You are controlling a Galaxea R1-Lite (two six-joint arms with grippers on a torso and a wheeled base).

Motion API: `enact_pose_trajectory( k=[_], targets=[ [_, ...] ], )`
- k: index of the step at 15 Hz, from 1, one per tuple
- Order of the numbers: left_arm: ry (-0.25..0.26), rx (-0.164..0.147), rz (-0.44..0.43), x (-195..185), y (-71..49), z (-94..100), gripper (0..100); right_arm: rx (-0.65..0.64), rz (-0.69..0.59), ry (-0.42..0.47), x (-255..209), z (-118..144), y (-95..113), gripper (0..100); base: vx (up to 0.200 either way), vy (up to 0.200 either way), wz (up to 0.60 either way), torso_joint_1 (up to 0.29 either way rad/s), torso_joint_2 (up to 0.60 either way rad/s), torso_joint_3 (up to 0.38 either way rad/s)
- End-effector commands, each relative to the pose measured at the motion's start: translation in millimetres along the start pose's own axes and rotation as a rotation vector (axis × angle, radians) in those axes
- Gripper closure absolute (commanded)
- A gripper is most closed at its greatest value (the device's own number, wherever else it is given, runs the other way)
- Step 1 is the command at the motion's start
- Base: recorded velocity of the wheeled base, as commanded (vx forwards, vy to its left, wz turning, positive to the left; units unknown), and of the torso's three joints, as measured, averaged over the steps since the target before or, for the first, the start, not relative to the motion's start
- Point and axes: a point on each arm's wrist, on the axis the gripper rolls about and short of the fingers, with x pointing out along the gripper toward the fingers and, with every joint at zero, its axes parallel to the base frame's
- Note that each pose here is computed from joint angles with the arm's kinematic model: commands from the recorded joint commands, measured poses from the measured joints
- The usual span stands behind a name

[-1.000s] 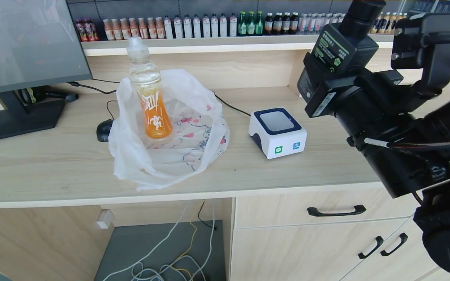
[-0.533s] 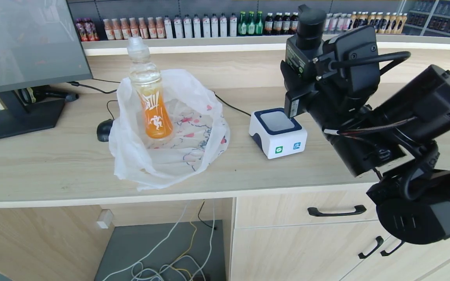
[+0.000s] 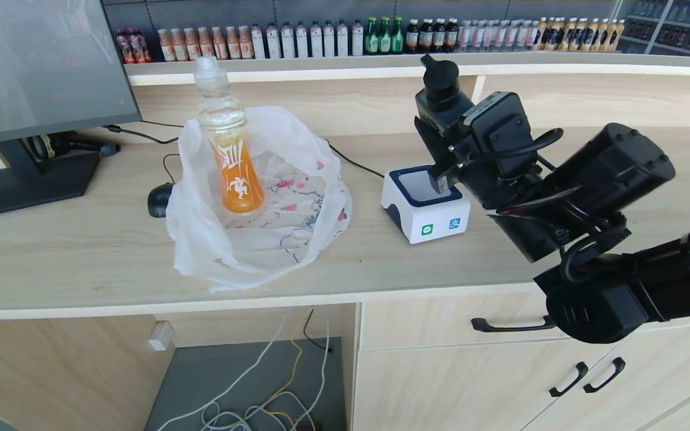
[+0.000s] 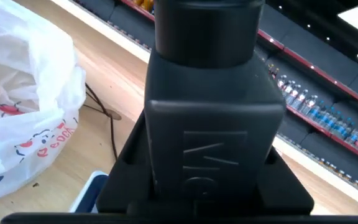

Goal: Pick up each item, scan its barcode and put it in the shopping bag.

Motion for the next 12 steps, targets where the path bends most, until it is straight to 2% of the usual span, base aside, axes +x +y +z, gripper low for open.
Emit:
enact_pose_trajectory(
  k=[1, 7, 12],
  targets=[
    [-0.003, 0.000, 0.000, 0, 0.0, 0.2, 0, -0.034, 0.014, 0.004, 1, -10, -1, 100, 0.000, 0.000, 0.00, 0.000, 0.00, 0.000],
    [-0.001, 0.000, 0.000, 0, 0.0, 0.1, 0, -0.132, 0.115, -0.073, 6, -30, 13, 100, 0.000, 0.000, 0.00, 0.000, 0.00, 0.000],
    [-0.003, 0.000, 0.000, 0, 0.0, 0.2, 0, -0.167, 0.173, -0.088, 2, -41, 22, 100, 0.000, 0.000, 0.00, 0.000, 0.00, 0.000]
  ],
)
